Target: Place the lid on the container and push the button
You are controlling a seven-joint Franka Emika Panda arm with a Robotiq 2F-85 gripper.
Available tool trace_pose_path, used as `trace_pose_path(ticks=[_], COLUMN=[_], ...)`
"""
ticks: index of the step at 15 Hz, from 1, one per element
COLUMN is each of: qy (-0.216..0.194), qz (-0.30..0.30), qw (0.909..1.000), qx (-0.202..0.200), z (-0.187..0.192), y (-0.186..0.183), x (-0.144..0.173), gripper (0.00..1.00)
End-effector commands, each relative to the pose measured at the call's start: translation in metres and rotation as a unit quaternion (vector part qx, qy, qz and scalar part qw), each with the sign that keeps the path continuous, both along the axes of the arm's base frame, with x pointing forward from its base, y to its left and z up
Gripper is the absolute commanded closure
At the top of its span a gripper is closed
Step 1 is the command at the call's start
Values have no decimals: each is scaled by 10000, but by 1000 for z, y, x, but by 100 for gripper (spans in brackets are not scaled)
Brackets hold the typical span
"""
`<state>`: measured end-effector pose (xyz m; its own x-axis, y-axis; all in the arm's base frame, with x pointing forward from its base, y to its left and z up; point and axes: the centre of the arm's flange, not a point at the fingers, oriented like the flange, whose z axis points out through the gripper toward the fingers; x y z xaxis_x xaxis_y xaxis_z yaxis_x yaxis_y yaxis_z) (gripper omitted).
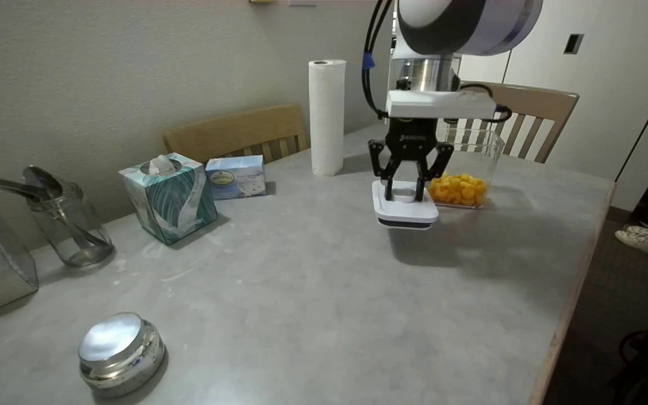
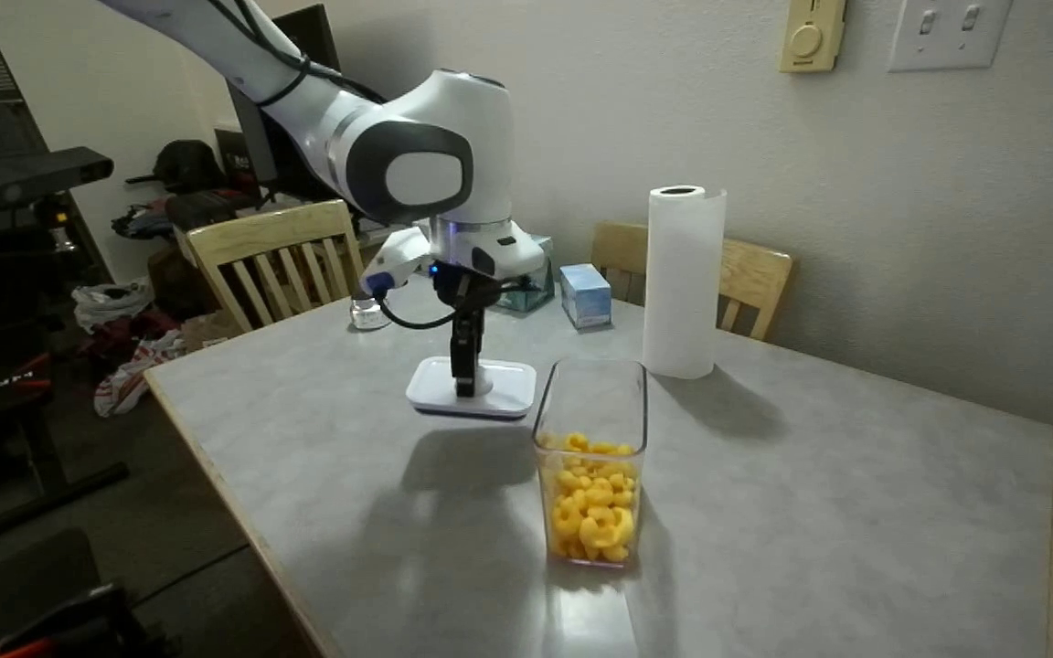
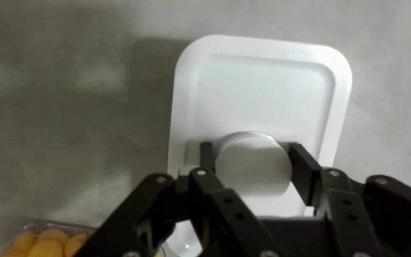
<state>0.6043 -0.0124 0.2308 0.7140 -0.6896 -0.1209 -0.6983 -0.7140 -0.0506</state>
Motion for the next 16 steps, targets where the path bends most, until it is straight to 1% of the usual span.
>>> trace_pose_path(ticks=[1,3,4,10,11,12,13,14,16], qy=[355,435,357,386,387,371,351,338,401], qz=[950,1002,805,872,873,876,1008,1228,1745], qw=[9948,9940,9961,9954,9954,9955,9942,9917,9828], qx=[9,-16,6,-26,-26,-39,-85,-173,-448], z=[21,28,14,20,20,18,18,23,31], y=[-20,-26,-17,-22,-22,-22,-23,-25,-29], x=[-17,-19,-12,-13,-13,-12,-12,-11,-7], gripper=[71,71,46,46,71,71,71,71,71])
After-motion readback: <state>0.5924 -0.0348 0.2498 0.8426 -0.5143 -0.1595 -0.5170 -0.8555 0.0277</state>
